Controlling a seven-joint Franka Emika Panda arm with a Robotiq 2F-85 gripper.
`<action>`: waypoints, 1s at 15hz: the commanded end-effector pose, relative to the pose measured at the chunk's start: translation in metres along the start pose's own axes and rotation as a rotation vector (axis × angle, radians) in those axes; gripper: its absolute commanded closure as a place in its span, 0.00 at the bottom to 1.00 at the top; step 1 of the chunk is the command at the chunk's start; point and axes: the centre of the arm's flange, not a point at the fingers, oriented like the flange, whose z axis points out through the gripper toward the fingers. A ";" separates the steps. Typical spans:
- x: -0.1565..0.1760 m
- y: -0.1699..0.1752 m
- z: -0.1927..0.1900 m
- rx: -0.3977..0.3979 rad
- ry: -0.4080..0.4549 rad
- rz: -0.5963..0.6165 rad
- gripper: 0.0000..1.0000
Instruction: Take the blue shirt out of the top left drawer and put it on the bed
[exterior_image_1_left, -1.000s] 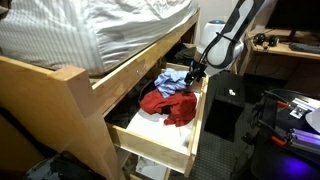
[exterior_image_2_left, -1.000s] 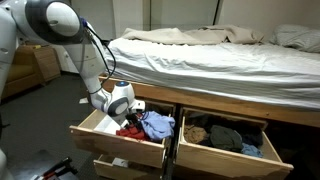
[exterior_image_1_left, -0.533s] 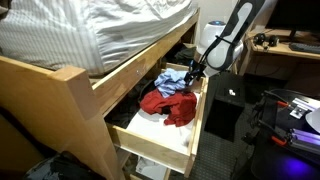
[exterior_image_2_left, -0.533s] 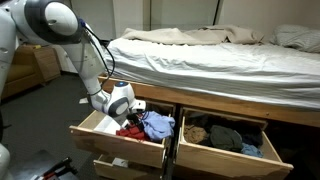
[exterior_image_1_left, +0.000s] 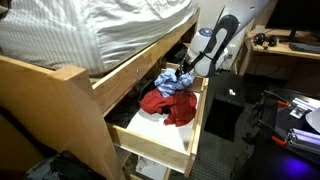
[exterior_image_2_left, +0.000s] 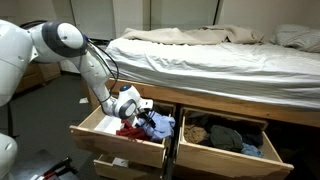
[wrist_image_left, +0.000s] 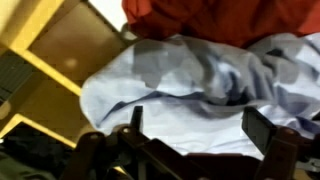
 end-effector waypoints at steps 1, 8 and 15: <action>0.012 -0.007 0.012 0.178 -0.051 -0.074 0.00; 0.017 -0.021 0.009 0.142 -0.027 -0.012 0.00; 0.011 -0.015 0.051 0.155 -0.101 0.119 0.40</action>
